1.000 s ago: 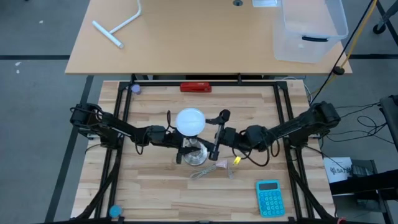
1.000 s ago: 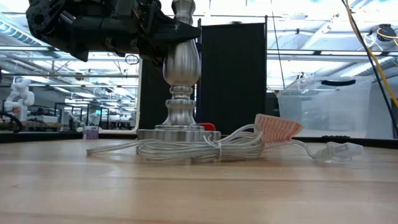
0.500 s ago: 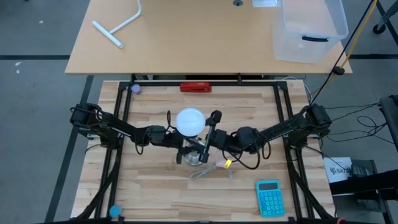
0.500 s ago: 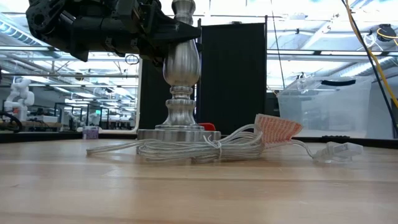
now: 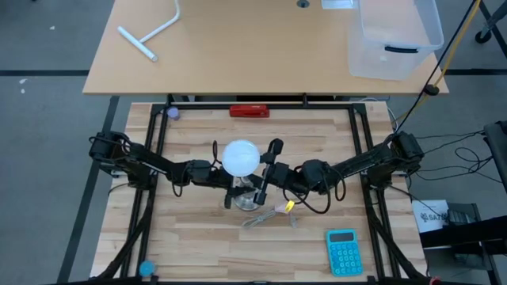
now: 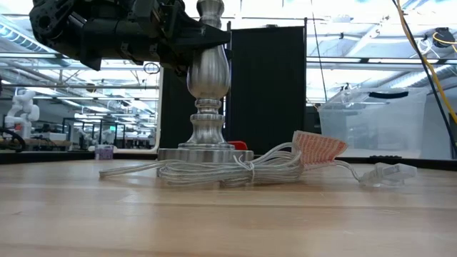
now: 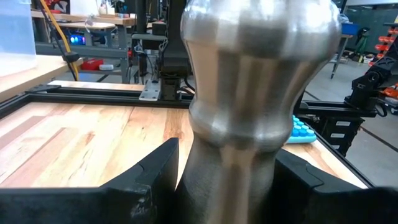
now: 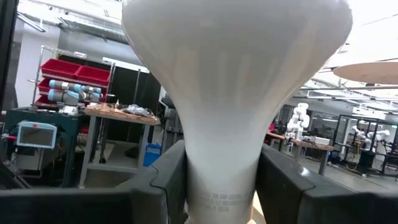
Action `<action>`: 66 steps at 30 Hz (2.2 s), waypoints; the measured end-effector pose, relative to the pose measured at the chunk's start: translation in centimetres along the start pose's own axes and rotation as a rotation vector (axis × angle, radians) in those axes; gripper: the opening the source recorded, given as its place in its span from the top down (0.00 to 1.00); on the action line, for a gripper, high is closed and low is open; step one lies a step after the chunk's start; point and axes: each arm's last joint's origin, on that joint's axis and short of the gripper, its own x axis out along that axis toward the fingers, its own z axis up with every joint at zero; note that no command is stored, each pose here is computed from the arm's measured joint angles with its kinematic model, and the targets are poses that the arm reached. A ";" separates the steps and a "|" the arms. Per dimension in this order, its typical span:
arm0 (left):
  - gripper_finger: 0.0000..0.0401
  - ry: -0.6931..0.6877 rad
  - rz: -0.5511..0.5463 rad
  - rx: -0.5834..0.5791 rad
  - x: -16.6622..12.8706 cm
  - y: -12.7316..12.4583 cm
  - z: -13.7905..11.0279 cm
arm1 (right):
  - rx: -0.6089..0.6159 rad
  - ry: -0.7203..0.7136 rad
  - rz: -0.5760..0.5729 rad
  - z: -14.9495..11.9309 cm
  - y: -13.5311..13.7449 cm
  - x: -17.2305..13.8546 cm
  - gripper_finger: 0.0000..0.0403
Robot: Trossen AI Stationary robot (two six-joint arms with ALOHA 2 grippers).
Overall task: Screw lightbulb
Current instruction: Remove the white lightbulb from the silver lamp
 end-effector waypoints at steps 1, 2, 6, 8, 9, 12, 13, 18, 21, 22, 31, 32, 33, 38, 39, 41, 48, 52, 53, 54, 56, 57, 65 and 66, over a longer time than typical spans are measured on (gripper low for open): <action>0.53 0.000 0.000 0.000 0.0 0.0 0.0 | -0.002 0.003 0.002 0.0 0.0 0.0 0.65; 0.53 0.000 0.000 0.000 0.0 0.0 0.0 | -0.004 0.005 0.004 0.0 0.0 0.0 0.65; 0.53 0.000 -0.001 0.002 0.0 -0.2 0.0 | 0.008 0.032 0.074 0.3 -0.6 0.0 0.65; 0.53 0.000 -0.001 0.004 0.0 -0.2 0.0 | 0.051 0.048 0.132 0.3 -1.4 0.1 0.65; 0.53 0.000 -0.001 0.006 0.0 -0.2 0.0 | 0.065 0.058 0.159 0.4 -1.7 0.2 0.65; 0.53 -0.001 -0.002 0.008 0.0 -0.2 0.0 | 0.108 0.079 0.231 0.4 -2.8 0.3 0.65; 0.53 -0.002 -0.002 0.009 0.0 -0.2 0.0 | 0.120 0.081 0.251 0.4 -3.2 0.4 0.65; 0.53 -0.002 -0.004 0.013 0.0 -0.2 0.0 | 0.164 0.070 0.386 0.2 -4.5 0.8 0.65; 0.53 -0.002 -0.010 0.013 0.0 -0.3 0.0 | 0.199 0.069 0.441 -0.1 -5.4 1.1 0.65; 0.53 -0.002 -0.011 0.013 0.0 -0.3 0.0 | 0.212 0.068 0.464 -0.2 -5.8 1.2 0.65; 0.53 -0.008 -0.019 0.009 0.0 -0.3 0.1 | 0.354 0.084 0.673 -1.1 -9.5 1.9 0.65; 0.53 -0.008 -0.019 0.007 0.0 -0.3 0.1 | 0.364 0.086 0.674 -1.2 -9.8 2.0 0.65; 0.53 -0.009 -0.020 0.006 0.1 -0.3 0.1 | 0.370 0.080 0.681 -1.2 -10.0 2.0 0.65; 0.53 -0.009 -0.021 0.009 0.1 -0.3 0.1 | 0.370 0.045 0.689 -1.0 -10.2 2.0 0.65; 0.53 -0.009 -0.022 0.008 0.1 -0.3 0.1 | 0.370 0.039 0.707 -0.8 -10.2 2.1 0.65; 0.53 -0.009 -0.022 0.005 0.0 -0.3 0.1 | 0.375 0.035 0.733 -0.5 -10.2 2.3 0.65; 0.53 -0.009 -0.023 0.006 0.0 -0.3 0.1 | 0.366 0.017 0.773 -0.1 -10.0 2.3 0.65; 0.53 -0.009 -0.023 0.006 0.0 -0.3 0.1 | 0.365 0.014 0.791 0.0 -10.0 2.3 0.65; 0.53 -0.009 -0.024 0.006 0.0 -0.3 0.1 | 0.364 0.011 0.800 0.0 -10.0 2.3 0.65; 0.53 -0.010 -0.024 0.006 0.0 -0.3 0.1 | 0.363 0.010 0.805 0.0 -10.0 2.3 0.65; 0.53 -0.010 -0.025 0.006 0.0 -0.3 0.1 | 0.363 0.008 0.807 0.0 -10.0 2.3 0.65; 0.53 -0.010 -0.025 0.005 0.0 -0.3 0.1 | 0.362 0.006 0.808 0.1 -10.0 2.3 0.65; 0.53 -0.010 -0.025 0.002 0.0 -0.3 0.1 | 0.342 0.000 0.800 0.1 -9.8 2.3 0.62; 0.53 -0.009 -0.024 0.002 0.0 -0.3 0.1 | 0.335 -0.004 0.793 0.2 -9.7 2.3 0.60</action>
